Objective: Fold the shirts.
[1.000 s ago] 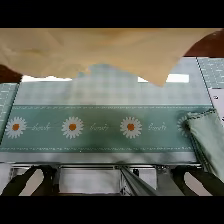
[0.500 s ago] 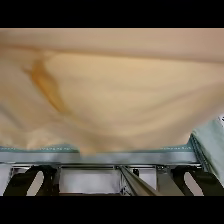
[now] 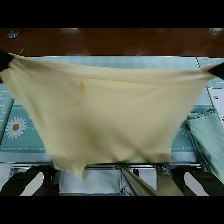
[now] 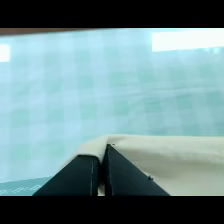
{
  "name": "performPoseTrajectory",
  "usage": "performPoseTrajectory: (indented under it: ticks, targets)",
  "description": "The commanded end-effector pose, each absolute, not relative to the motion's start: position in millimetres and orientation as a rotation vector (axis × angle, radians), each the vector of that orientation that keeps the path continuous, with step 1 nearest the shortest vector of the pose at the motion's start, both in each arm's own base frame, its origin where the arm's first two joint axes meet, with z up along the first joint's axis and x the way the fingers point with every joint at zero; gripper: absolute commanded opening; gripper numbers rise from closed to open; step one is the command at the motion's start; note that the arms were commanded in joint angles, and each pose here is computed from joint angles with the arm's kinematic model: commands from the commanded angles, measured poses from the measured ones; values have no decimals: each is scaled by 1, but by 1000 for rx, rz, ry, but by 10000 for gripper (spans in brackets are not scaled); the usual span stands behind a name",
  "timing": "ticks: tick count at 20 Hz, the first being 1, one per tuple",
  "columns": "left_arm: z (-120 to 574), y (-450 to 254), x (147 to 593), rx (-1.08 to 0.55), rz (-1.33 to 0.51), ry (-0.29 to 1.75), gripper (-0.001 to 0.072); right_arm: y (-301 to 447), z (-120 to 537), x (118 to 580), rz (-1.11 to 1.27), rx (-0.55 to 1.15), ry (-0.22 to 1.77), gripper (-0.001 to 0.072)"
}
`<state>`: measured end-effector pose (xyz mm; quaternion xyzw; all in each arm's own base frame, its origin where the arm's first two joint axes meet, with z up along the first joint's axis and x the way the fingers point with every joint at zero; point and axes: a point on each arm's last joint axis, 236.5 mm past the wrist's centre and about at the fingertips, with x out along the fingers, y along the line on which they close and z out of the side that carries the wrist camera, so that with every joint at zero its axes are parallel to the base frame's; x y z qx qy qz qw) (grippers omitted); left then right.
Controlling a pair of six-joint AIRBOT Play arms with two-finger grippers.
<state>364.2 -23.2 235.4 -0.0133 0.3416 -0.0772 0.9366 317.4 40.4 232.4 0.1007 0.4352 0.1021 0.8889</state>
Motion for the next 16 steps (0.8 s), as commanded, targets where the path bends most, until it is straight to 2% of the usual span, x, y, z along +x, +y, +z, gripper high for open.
performPoseTrajectory:
  ticks: [1, 6, 9, 12, 15, 16]
  targets:
    - [162, -33, 432, -132, -185, 779, 26, 42, 155, 387, 219, 318, 995, 24]
    - [90, -25, 511, -273, -119, 794, 26, 49, 65, 491, 183, 455, 1018, 24]
    - [44, -24, 536, -369, -73, 879, 27, 51, 30, 527, 170, 526, 1074, 24]
    - [1, -34, 532, -454, -70, 999, 28, 73, 12, 533, 248, 612, 1124, 25]
    - [-12, -29, 511, -462, -85, 1106, 27, 74, 9, 518, 282, 600, 1184, 25]
    - [-9, -26, 503, -418, -128, 1133, 27, 72, 11, 506, 308, 578, 1220, 25]
